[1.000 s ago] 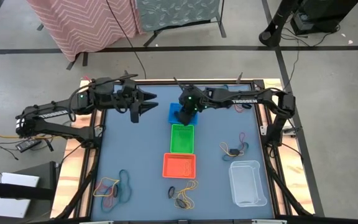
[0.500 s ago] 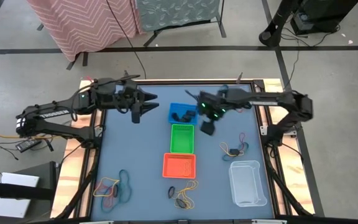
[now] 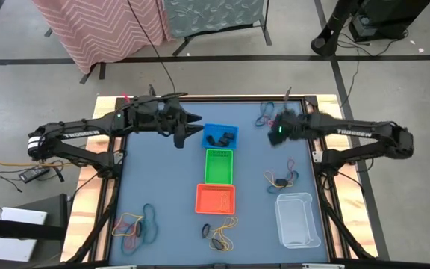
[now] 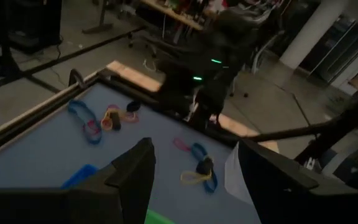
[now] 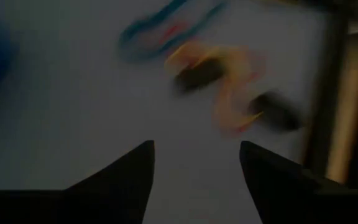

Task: Sort rubber bands into baskets
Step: Put the black rubber band into the blue bin

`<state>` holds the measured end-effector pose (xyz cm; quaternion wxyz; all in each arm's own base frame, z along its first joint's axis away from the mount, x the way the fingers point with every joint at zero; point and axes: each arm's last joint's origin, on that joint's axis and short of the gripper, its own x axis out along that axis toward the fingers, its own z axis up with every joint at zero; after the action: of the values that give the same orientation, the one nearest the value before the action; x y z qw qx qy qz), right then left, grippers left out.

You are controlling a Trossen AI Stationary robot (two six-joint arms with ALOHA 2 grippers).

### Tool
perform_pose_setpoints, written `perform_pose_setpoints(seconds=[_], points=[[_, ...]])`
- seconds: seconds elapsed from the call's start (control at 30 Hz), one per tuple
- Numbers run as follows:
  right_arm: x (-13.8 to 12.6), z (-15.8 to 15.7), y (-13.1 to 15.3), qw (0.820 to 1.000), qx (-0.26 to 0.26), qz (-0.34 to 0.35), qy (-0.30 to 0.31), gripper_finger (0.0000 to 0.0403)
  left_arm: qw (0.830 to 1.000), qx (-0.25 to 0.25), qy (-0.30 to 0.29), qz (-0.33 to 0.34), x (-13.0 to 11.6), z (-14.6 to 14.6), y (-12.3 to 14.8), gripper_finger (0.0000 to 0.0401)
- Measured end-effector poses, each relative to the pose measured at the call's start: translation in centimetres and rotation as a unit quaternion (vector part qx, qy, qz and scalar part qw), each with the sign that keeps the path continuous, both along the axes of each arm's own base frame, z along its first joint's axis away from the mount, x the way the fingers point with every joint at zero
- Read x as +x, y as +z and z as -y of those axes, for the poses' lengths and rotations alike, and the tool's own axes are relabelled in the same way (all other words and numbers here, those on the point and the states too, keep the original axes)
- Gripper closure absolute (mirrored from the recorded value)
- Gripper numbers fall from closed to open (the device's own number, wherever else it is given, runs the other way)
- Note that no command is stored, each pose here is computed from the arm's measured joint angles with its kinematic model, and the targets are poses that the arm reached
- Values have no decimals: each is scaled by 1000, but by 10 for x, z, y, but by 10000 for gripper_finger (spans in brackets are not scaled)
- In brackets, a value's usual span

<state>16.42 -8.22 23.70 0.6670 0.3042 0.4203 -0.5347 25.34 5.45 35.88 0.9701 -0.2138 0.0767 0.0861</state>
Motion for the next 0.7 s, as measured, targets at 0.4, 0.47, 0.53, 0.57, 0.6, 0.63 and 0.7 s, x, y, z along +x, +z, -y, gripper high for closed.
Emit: perform_pose_setpoints(seconds=[0.4, 0.47, 0.53, 0.57, 0.6, 0.63, 0.7], points=[[-4, 108, -56, 980, 112, 79, -141, 158, 996, -80, -36, 15, 14, 6, -6, 169], [-1, 113, -67, 977, 129, 77, -151, 158, 996, -81, -40, 15, 15, 9, -6, 169], [3, 115, -77, 975, 148, 75, -149, 159, 996, -85, -39, 14, 15, 11, -6, 169], [5, 115, -81, 974, 158, 73, -147, 159, 995, -87, -38, 14, 15, 12, -6, 169], [5, 115, -84, 973, 165, 70, -147, 159, 995, -88, -36, 14, 15, 12, -6, 169], [6, 115, -87, 972, 169, 67, -149, 159, 995, -87, -35, 15, 15, 12, -6, 169], [8, 114, -90, 971, 172, 64, -154, 161, 996, -87, -31, 14, 15, 12, -6, 169]])
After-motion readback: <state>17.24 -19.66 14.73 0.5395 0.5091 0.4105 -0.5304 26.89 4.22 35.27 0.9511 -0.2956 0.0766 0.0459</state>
